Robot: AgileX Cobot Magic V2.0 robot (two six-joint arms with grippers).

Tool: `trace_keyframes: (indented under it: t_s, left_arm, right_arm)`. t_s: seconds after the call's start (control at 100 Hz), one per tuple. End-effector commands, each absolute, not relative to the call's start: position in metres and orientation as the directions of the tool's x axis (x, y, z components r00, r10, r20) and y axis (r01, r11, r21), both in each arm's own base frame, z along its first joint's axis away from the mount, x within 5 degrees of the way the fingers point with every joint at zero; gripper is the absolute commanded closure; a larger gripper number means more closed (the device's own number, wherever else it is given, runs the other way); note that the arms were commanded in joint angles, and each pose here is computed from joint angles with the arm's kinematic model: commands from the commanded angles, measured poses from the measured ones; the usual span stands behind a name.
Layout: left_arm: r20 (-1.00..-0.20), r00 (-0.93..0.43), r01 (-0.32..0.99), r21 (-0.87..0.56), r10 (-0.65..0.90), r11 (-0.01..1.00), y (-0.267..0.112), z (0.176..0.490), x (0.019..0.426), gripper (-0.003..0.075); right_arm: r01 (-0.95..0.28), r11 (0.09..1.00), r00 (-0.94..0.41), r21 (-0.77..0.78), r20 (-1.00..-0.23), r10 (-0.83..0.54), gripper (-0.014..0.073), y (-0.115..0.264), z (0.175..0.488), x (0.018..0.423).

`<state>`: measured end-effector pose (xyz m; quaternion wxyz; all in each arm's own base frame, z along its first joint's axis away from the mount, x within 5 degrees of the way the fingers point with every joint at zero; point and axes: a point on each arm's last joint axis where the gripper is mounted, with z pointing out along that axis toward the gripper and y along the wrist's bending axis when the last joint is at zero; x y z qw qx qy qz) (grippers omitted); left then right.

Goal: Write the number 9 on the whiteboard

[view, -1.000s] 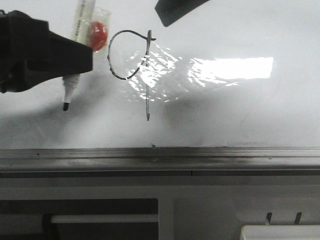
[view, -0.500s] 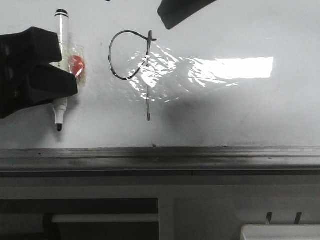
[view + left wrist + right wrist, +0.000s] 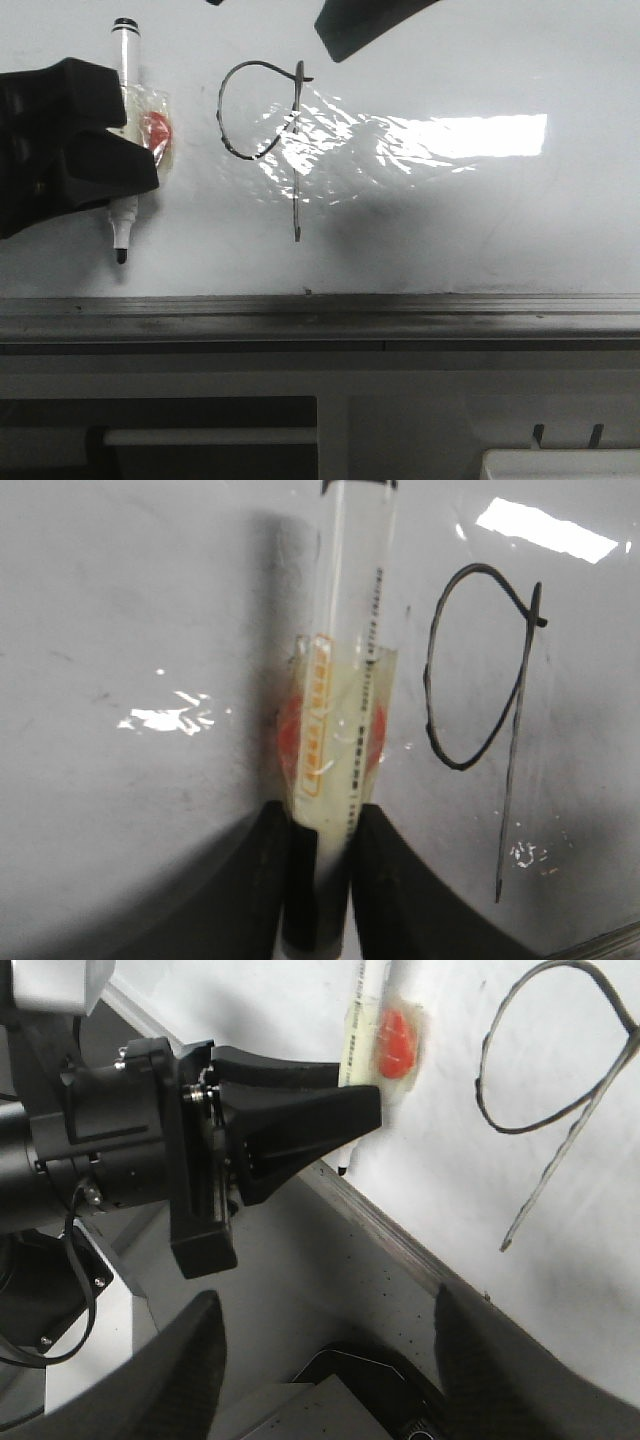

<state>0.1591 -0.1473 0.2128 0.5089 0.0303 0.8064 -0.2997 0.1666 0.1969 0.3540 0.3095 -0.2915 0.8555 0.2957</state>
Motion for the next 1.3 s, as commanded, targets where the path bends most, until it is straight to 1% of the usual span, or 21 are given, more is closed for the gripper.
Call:
trace_keyframes:
  t_s: [0.0,0.05,0.1,0.33,0.4,0.47,0.51,0.52,0.55,0.6,0.61,0.62,0.63,0.66,0.75,0.81,0.87,0.94,1.03,1.14,1.29]
  left_arm:
    - [-0.845,-0.44,0.352,-0.474,-0.305,0.807,-0.149,0.223,0.163,0.0405]
    - [-0.845,-0.438,0.352,-0.474,-0.306,0.807,-0.149,0.223,0.163,0.0357]
    - [-0.846,-0.435,0.358,-0.478,-0.309,0.802,-0.149,0.225,0.162,0.0335]
    - [-0.851,-0.373,0.407,-0.509,-0.371,0.758,-0.141,0.248,0.153,0.033]
    - [-0.847,-0.351,0.426,-0.524,-0.399,0.738,-0.136,0.259,0.148,0.0331]
    - [-0.849,-0.321,0.461,-0.526,-0.418,0.714,-0.13,0.27,0.142,0.0332]
    - [-0.859,-0.3,0.494,-0.513,-0.416,0.702,-0.128,0.276,0.137,0.0337]
    - [-0.865,-0.286,0.51,-0.502,-0.413,0.699,-0.127,0.279,0.135,0.0339]
    - [-0.884,-0.255,0.545,-0.466,-0.392,0.697,-0.125,0.284,0.132,0.0353]
    - [-0.91,-0.212,0.602,-0.41,-0.357,0.686,-0.122,0.291,0.124,0.0411]
    - [-0.913,-0.206,0.608,-0.402,-0.353,0.684,-0.121,0.292,0.122,0.0435]
    - [-0.916,-0.193,0.621,-0.391,-0.351,0.679,-0.12,0.295,0.12,0.0447]
    - [-0.919,-0.192,0.626,-0.385,-0.345,0.678,-0.119,0.295,0.119,0.0475]
    - [-0.927,-0.166,0.648,-0.36,-0.336,0.671,-0.115,0.3,0.114,0.0536]
    - [-0.93,-0.15,0.673,-0.344,-0.334,0.655,-0.105,0.306,0.102,0.0744]
    - [-0.935,-0.138,0.688,-0.328,-0.328,0.647,-0.097,0.306,0.094,0.0741]
    - [-0.946,-0.117,0.705,-0.294,-0.303,0.646,-0.09,0.304,0.086,0.074]
    - [-0.962,-0.101,0.722,-0.248,-0.255,0.646,-0.083,0.297,0.077,0.074]
    - [-0.966,-0.074,0.734,-0.221,-0.247,0.642,-0.073,0.285,0.067,0.074]
    - [-0.96,-0.052,0.739,-0.221,-0.274,0.636,-0.06,0.269,0.057,0.074]
    - [-0.951,-0.023,0.746,-0.222,-0.309,0.628,-0.049,0.25,0.047,0.074]
  right_arm:
    - [-0.694,0.639,-0.6,0.333,-0.759,-0.255,0.0203,0.196,0.372,0.166]
    - [-0.694,0.639,-0.6,0.333,-0.759,-0.255,0.0203,0.196,0.372,0.166]
    - [-0.694,0.639,-0.6,0.333,-0.759,-0.255,0.0203,0.196,0.372,0.166]
    - [-0.697,0.642,-0.59,0.319,-0.765,-0.26,0.0205,0.196,0.372,0.167]
    - [-0.702,0.646,-0.575,0.301,-0.774,-0.265,0.0235,0.194,0.373,0.167]
    - [-0.707,0.646,-0.558,0.289,-0.789,-0.258,0.033,0.191,0.376,0.164]
    - [-0.71,0.646,-0.539,0.282,-0.807,-0.241,0.0423,0.186,0.379,0.161]
    - [-0.71,0.646,-0.536,0.28,-0.81,-0.238,0.0423,0.186,0.379,0.161]
    - [-0.712,0.646,-0.52,0.277,-0.825,-0.22,0.0492,0.181,0.381,0.157]
    - [-0.712,0.648,-0.488,0.269,-0.853,-0.183,0.0596,0.174,0.383,0.152]
    - [-0.713,0.648,-0.481,0.268,-0.859,-0.174,0.0596,0.173,0.385,0.151]
    - [-0.714,0.648,-0.471,0.265,-0.867,-0.164,0.0631,0.17,0.386,0.149]
    - [-0.714,0.648,-0.466,0.265,-0.87,-0.157,0.0631,0.169,0.386,0.148]
    - [-0.715,0.651,-0.443,0.255,-0.885,-0.14,0.0671,0.163,0.386,0.144]
    - [-0.72,0.66,-0.364,0.213,-0.926,-0.099,0.0665,0.142,0.382,0.127]
    - [-0.721,0.668,-0.32,0.183,-0.943,-0.087,0.0665,0.129,0.374,0.118]
    - [-0.724,0.674,-0.245,0.146,-0.968,-0.053,0.0665,0.114,0.372,0.105]
    - [-0.724,0.68,-0.161,0.111,-0.987,-0.01,0.0665,0.097,0.366,0.091]
    - [-0.724,0.684,-0.072,0.093,-0.996,0.059,0.0665,0.076,0.354,0.072]
    - [-0.726,0.681,-0.009,0.091,-0.992,0.123,0.0665,0.055,0.336,0.052]
    - [-0.731,0.677,0.037,0.085,-0.986,0.164,0.0665,0.036,0.31,0.033]
